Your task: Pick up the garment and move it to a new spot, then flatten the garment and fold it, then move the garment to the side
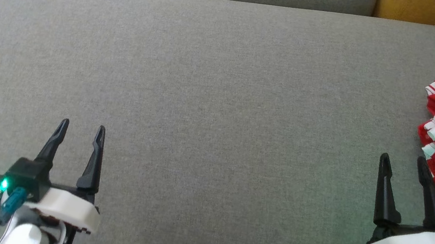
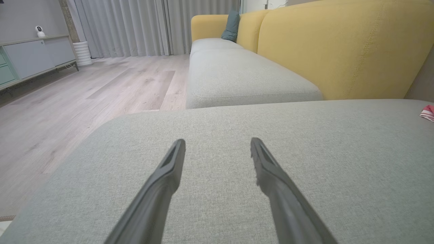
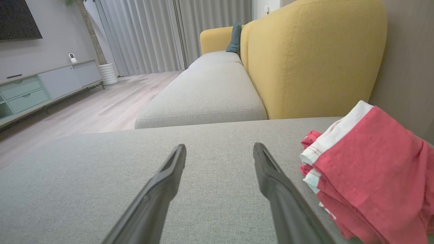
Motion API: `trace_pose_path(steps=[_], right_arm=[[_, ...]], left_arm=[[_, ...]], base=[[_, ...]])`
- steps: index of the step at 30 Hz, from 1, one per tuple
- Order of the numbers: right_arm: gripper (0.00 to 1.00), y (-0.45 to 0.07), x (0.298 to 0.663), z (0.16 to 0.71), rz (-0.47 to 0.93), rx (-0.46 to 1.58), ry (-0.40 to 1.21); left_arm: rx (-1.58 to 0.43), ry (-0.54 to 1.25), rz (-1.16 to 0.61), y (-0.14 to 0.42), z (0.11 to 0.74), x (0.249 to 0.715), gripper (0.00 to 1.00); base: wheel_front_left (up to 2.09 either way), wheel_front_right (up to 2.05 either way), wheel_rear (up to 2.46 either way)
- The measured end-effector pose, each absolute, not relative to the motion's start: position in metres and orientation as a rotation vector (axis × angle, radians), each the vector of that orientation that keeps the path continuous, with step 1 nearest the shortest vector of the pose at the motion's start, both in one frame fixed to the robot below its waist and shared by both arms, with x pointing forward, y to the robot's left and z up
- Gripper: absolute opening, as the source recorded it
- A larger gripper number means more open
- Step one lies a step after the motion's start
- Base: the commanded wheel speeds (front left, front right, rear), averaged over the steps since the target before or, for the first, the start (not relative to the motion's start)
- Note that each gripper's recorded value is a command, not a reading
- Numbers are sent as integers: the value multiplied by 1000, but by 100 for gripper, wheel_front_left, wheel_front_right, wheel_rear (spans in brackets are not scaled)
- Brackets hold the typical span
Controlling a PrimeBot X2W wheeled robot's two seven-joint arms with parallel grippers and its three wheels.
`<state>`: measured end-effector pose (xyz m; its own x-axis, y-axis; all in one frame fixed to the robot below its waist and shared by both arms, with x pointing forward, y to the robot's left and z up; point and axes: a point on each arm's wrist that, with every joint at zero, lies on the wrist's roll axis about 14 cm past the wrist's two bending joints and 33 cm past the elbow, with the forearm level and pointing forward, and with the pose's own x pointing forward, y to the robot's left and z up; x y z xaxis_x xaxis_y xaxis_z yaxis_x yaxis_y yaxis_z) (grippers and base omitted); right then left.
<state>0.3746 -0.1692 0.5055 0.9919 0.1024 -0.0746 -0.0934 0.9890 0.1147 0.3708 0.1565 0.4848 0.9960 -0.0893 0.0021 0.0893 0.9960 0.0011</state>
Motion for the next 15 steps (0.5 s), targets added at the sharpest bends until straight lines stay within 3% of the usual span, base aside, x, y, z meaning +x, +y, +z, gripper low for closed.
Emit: trace_pose_path(steps=[4, 5, 15], right_arm=[[100, -168, 376, 503, 100, 112, 90], [0, -168, 376, 503, 101, 112, 91], [0, -168, 364, 467, 90, 181, 202]], left_arm=[[1, 0, -88, 157, 484, 371, 100], [1, 2, -88, 157, 483, 371, 0], [-69, 141, -62, 158, 444, 353, 0]], base=[[0, 0, 0], [0, 0, 0], [0, 0, 0]])
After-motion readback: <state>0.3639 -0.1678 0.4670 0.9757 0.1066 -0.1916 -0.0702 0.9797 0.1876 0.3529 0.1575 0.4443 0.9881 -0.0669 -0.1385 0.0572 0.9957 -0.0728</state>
